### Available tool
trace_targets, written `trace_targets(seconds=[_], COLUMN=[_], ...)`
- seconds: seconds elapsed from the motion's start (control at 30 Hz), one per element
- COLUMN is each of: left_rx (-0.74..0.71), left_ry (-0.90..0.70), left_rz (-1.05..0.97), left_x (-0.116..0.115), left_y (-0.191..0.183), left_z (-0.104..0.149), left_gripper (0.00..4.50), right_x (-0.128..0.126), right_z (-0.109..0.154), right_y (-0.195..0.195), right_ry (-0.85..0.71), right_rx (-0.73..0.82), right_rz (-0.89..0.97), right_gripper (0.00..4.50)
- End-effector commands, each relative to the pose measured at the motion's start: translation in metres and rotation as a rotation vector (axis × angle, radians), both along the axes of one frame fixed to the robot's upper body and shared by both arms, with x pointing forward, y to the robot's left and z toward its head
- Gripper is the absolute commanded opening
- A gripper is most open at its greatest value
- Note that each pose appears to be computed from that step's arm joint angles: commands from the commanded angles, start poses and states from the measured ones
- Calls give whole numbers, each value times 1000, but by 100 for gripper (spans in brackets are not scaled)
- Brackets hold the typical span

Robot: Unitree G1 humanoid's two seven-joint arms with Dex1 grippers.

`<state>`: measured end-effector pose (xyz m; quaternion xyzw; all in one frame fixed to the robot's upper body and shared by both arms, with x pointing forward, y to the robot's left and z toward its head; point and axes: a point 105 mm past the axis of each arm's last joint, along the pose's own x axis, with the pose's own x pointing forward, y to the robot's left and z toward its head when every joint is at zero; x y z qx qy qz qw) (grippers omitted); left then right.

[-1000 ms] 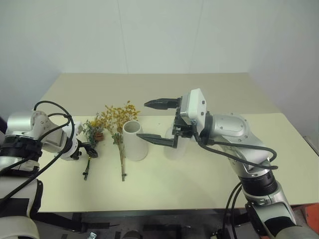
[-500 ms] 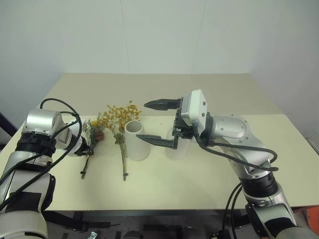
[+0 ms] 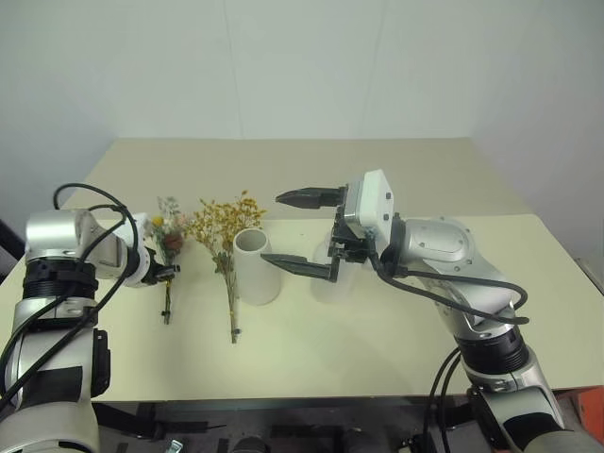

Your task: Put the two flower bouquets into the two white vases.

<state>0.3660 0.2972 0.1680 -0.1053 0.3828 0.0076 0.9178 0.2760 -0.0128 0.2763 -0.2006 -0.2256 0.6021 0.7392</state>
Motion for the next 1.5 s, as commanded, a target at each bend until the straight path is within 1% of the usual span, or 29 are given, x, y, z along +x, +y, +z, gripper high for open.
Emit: trace_targets(seconds=[0.03, 0.07, 0.13, 0.3, 0.37, 0.47, 0.53, 0.6, 0.67, 0.77, 0.97, 1.17, 1.3, 1.5], left_rx=[73, 125, 221, 114, 48, -24, -44, -103, -146, -183, -254, -328, -347, -369], left_ry=[-381, -479, -629, -911, -999, -1089, -1121, -1155, -1174, -1173, -1159, -1127, -1107, -1099], left_rz=[-14, -38, -96, -290, -370, -498, -560, -624, -700, -778, -922, -988, -1039, -1072], left_x=[4, 2, -4, -21, -27, -33, -34, -34, -30, -19, -11, -9, -13, -18], left_y=[6, 5, -1, -34, -50, -78, -91, -109, -130, -157, -196, -218, -234, -245], left_z=[66, 81, 102, 159, 175, 190, 194, 200, 202, 201, 194, 184, 172, 159], left_gripper=[3, 3, 3, 3, 3, 3, 3, 3, 3, 3, 3, 3, 3, 3], right_x=[-5, -5, -5, -4, -4, -5, -5, -5, -4, -2, -2, -3, -2, 3], right_z=[11, 11, 10, 9, 8, 7, 7, 7, 7, 6, 4, 3, 0, -7], right_y=[-6, -7, -8, -9, -9, -10, -10, -11, -14, -19, -30, -37, -42, -57], right_ry=[-46, -46, -47, -48, -48, -50, -52, -56, -60, -62, -62, -58, -52, -32], right_rx=[23, 21, 19, 18, 17, 12, 11, 10, 5, -2, -13, -13, -19, -44], right_rz=[-10, -13, -17, -27, -28, -34, -37, -43, -56, -85, -147, -193, -227, -294], right_gripper=[450, 450, 450, 450, 450, 450, 450, 450, 450, 450, 450, 450, 450, 450])
